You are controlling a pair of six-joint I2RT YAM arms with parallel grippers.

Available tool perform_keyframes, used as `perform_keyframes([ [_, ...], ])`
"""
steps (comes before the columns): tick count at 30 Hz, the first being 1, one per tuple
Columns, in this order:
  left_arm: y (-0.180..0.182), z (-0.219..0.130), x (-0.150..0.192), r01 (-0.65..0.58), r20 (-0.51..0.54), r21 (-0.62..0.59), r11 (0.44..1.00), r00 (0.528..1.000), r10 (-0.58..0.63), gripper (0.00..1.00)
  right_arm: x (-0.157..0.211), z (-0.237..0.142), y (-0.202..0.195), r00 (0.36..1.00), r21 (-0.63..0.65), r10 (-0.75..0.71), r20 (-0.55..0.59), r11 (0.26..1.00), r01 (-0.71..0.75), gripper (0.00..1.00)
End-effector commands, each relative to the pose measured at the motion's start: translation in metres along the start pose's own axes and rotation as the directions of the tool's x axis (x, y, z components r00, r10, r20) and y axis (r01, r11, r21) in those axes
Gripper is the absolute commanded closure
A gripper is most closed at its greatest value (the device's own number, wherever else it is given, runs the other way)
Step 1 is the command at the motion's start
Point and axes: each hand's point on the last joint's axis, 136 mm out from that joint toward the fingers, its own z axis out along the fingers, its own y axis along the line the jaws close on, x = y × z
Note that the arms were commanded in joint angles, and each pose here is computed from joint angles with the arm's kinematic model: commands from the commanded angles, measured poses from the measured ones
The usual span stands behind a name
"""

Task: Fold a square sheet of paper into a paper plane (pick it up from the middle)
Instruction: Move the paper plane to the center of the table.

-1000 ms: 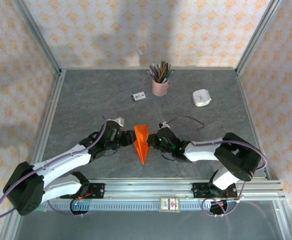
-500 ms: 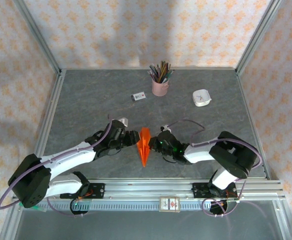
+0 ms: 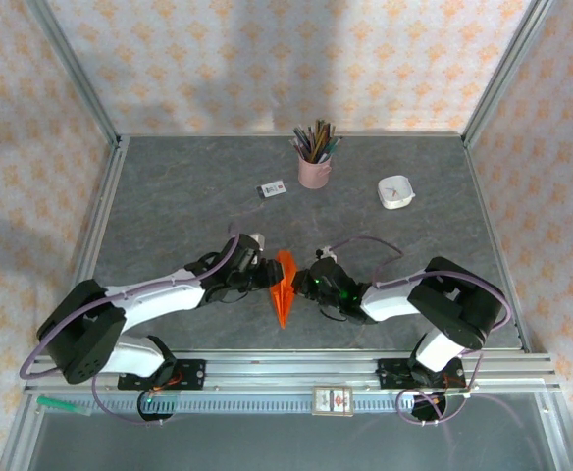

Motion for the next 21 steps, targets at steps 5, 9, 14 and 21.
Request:
perform_keyframes([
  [5,-0.015,0.014,-0.006,-0.055,-0.005,0.001,0.998,0.998,0.055,0.62,-0.003,0.003,-0.005,1.000,0.001,0.018,0.023,1.000,-0.018,1.00],
  [9,0.000,0.026,-0.007,-0.063,-0.018,-0.096,0.993,0.998,0.062,0.72,-0.003,0.004,-0.004,1.000,-0.003,0.021,0.022,1.000,-0.021,1.00],
  [14,0.013,0.036,-0.012,-0.074,-0.003,-0.193,0.978,0.997,0.075,0.79,-0.005,0.003,-0.002,0.999,-0.008,0.021,0.029,1.000,-0.021,0.94],
  [21,0.015,0.043,-0.031,-0.102,0.032,-0.273,0.956,0.993,0.115,0.94,-0.013,-0.009,-0.002,0.999,-0.008,-0.005,0.050,1.000,0.005,0.82],
])
